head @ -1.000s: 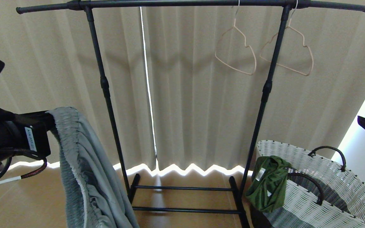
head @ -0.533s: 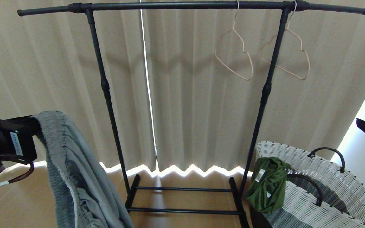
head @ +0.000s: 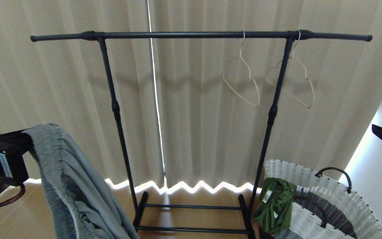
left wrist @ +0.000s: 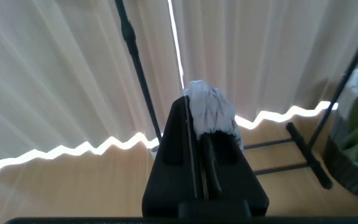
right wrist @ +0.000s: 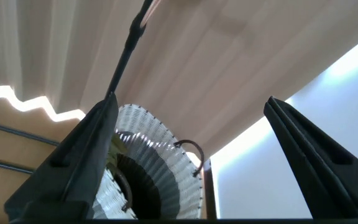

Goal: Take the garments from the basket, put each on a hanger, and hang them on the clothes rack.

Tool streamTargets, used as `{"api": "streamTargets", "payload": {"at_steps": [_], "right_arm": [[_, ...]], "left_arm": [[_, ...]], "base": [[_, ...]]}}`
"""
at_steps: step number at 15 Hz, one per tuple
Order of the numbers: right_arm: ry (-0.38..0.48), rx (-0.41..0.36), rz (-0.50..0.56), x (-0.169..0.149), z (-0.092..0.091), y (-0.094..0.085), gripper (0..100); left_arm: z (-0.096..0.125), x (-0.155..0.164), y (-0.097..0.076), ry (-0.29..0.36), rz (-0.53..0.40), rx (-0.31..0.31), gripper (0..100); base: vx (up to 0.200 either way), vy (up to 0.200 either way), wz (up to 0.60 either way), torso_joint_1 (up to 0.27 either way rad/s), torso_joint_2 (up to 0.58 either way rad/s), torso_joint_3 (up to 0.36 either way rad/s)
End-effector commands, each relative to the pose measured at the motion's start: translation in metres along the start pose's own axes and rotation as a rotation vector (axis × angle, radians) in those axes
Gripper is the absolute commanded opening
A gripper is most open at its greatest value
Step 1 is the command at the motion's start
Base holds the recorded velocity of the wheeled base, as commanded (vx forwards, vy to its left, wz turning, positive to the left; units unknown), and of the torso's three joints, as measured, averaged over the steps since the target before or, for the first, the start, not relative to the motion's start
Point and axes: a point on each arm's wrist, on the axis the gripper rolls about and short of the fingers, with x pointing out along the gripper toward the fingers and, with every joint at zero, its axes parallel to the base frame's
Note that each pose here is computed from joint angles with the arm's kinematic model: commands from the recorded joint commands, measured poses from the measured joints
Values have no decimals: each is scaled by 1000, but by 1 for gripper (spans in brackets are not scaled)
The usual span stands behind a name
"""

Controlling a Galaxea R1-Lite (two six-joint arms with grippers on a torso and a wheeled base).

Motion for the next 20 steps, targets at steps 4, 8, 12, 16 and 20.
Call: {"api": "streamTargets", "payload": {"at_steps": [4,8,12,16,20], "right_arm": [[2,1,1,0,-1,0,100],[4,1,1,1,-1,0,100],[4,1,1,0,-1,0,100],[1,1,0,0,-1,0,100],[0,1,5,0,-1,0,100]], "left_arm": [[-1,-6,2,-16,5,-4,0],[-3,-8,2,-16,5,-4,0],[-3,-9,2,-19,6,-4,0],[-3,-10,2,-19,6,-4,0],[-3,-12,3,-23,6,-2,0]], "base": [[0,0,0,156,-298,-154],[0,0,0,39,-16,-13],[0,0,0,0,0,0],[0,0,0,163,-344,-186],[0,0,0,209,-443,-232]]}}
